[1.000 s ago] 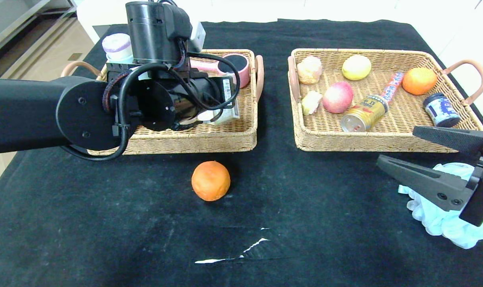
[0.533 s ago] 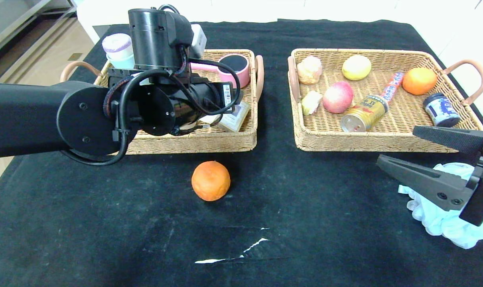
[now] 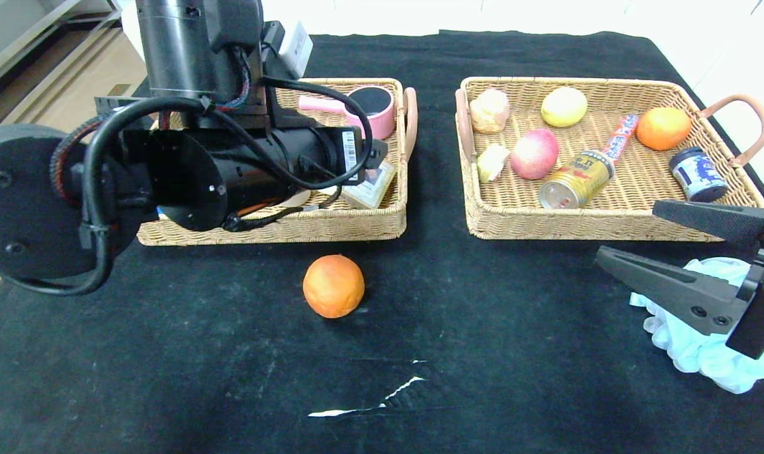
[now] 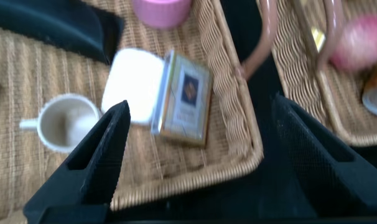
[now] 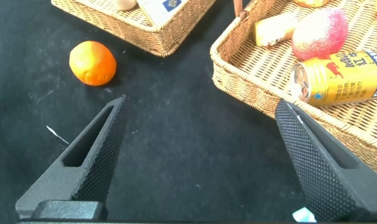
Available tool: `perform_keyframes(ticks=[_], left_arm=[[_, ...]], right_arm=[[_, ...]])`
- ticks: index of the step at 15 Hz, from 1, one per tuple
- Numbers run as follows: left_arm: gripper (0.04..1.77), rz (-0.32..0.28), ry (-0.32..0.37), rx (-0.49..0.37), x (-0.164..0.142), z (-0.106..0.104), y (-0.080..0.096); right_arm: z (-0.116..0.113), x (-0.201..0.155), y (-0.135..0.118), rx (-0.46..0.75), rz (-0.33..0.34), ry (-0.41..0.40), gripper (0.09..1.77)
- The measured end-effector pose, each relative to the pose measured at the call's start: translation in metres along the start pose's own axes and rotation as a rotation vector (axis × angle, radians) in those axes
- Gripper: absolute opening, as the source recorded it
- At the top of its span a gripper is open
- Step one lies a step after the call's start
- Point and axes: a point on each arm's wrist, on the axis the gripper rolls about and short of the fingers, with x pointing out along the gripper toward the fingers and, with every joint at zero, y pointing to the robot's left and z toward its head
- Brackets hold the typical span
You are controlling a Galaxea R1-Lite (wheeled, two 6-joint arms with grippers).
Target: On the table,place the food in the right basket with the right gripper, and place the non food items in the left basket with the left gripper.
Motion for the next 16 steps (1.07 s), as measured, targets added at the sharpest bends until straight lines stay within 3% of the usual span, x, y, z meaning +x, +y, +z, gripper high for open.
perform_keyframes(ticks=[7,16], left_arm=[[1.69,0.041,0.24,0.126,-0.036,-0.038,0.009],[1.7,0.008,0.328,0.122,-0.038,-0.064,0.001]], right_arm=[[-0.003,0.002,0.0,-0.008,0.001,0.015,1.71],[-0.005,0.004,0.0,-0.007,0.001,0.022,1.71]])
